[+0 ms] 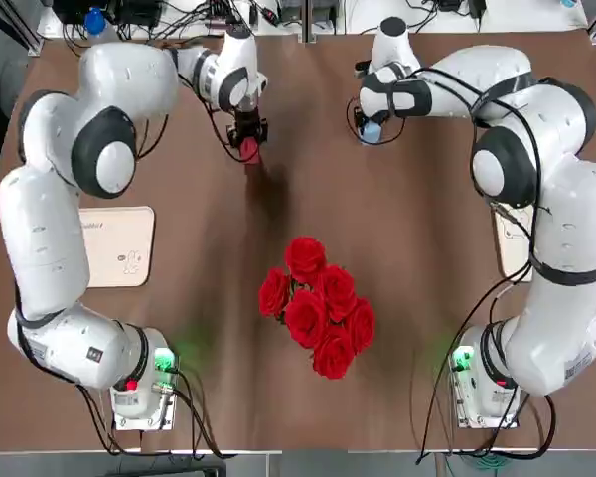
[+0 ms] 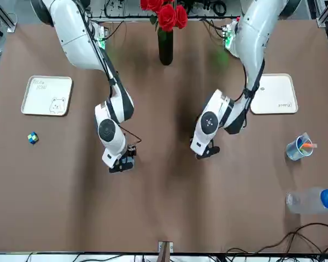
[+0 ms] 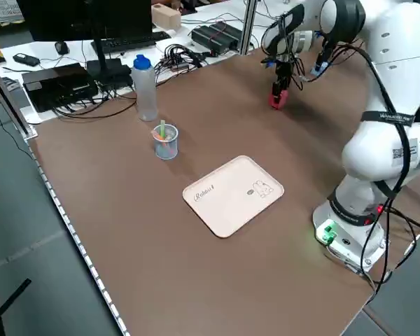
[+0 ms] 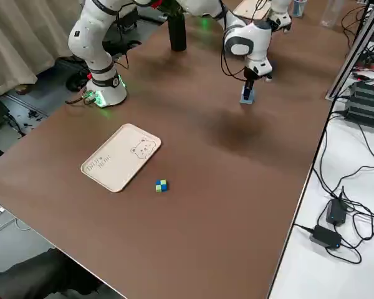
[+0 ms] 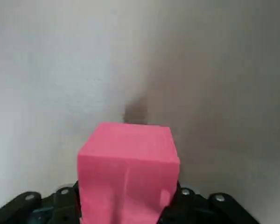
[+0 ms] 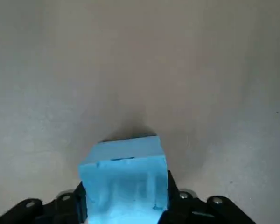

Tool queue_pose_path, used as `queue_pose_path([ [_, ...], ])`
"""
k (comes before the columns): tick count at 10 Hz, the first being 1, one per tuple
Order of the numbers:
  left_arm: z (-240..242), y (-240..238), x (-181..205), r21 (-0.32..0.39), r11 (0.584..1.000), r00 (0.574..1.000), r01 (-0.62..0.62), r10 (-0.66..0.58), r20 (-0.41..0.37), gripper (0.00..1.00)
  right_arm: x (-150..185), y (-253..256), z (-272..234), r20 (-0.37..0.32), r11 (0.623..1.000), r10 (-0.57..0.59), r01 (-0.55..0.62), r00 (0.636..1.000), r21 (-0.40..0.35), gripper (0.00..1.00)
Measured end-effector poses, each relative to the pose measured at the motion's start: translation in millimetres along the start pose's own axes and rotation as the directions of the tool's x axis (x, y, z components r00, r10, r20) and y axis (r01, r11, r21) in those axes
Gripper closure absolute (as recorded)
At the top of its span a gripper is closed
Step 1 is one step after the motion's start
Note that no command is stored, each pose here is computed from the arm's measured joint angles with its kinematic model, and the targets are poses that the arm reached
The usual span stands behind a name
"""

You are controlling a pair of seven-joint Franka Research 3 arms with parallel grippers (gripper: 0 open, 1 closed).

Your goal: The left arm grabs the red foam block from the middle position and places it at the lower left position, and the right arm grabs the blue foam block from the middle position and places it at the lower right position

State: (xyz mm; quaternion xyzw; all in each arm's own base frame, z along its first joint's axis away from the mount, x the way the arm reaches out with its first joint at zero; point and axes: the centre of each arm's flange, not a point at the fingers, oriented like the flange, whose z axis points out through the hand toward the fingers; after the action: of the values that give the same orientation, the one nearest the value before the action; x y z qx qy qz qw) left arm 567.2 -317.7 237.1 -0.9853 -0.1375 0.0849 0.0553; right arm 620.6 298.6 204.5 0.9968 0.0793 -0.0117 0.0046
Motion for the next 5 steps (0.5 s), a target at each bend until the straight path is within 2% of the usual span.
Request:
queue_pose_path([
  [2,-48.9,-57.6,21.2,0.047,0.996,0.997,0.076,-0.077,0.029,0.37,13.9,11.3,-35.4,0.072,0.999,0.025,-0.022,0.997,-0.035,0.39],
  [3,-63.0,-90.2,30.0,0.072,0.991,0.992,0.112,-0.116,0.051,0.37,26.8,28.6,-70.1,0.086,0.997,0.054,-0.049,0.995,-0.059,0.39],
  [5,-72.6,-158.2,35.4,0.182,0.972,0.970,0.149,-0.180,0.164,0.37,42.9,76.3,-156.8,0.068,0.987,0.131,-0.124,0.989,-0.100,0.39],
])
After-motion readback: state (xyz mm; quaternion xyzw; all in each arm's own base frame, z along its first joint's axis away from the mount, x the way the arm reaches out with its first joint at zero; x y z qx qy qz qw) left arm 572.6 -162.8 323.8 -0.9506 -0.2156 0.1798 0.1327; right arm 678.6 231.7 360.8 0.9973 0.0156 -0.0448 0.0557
